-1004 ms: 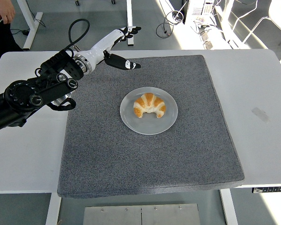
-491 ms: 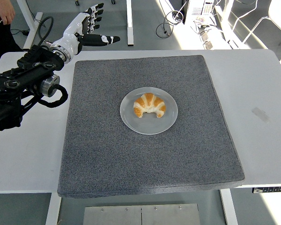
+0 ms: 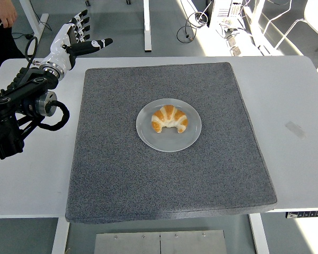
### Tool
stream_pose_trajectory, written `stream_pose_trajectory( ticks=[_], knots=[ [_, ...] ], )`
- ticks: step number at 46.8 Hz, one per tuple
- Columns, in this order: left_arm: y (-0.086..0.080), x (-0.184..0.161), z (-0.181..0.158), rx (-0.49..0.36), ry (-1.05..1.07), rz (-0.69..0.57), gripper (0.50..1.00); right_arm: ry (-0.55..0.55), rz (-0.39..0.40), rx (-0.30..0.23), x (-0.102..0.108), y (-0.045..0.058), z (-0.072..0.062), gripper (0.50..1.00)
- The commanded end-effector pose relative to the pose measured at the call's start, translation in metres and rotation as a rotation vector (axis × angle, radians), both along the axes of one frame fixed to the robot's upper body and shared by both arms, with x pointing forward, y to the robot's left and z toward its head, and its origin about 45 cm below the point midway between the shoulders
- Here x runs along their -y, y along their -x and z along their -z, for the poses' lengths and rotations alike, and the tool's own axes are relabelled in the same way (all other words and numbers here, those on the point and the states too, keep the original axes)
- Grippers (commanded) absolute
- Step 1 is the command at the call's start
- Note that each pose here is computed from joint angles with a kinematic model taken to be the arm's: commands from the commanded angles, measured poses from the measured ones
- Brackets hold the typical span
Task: Place the bread on the plate
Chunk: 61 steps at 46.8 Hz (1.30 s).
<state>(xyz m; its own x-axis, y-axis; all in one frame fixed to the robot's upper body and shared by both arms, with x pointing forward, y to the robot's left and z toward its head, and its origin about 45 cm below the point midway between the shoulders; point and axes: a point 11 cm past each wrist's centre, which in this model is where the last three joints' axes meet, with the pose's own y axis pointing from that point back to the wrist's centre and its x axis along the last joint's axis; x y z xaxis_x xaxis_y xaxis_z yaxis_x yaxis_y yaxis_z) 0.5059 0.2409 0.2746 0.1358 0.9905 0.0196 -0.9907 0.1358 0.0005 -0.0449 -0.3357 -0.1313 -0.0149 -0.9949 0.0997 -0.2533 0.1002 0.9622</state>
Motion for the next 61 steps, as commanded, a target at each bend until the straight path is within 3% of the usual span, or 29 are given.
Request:
stream_pose_trajectory(
  ticks=[1,7,25,38,43,61],
  knots=[
    [0.001,-0.002,0.0,0.016,0.032,-0.014,0.993,0.001,0.0,0.0,0.0,0.0,0.0,1.0],
    [0.0,-0.003,-0.002,0.048,0.155,-0.063,0.992,-0.001,0.0,0.0,0.0,0.0,0.0,1.0],
    [-0.004,-0.014,0.029,-0.02,0.438,-0.153,0.99,0.001,0.0,0.0,0.0,0.0,0.0,1.0],
    [-0.003,-0.033,0.026,0.023,0.571,-0.221,0.989,0.001,0.0,0.0,0.0,0.0,0.0,1.0],
    [-0.001,-0.037,0.025,0.071,0.582,-0.233,0.989,0.001,0.0,0.0,0.0,0.0,0.0,1.0],
    [0.001,-0.032,0.029,0.065,0.599,-0.224,0.99,-0.02,0.013,0.013,-0.005,-0.005,0.001,1.0]
  ],
)
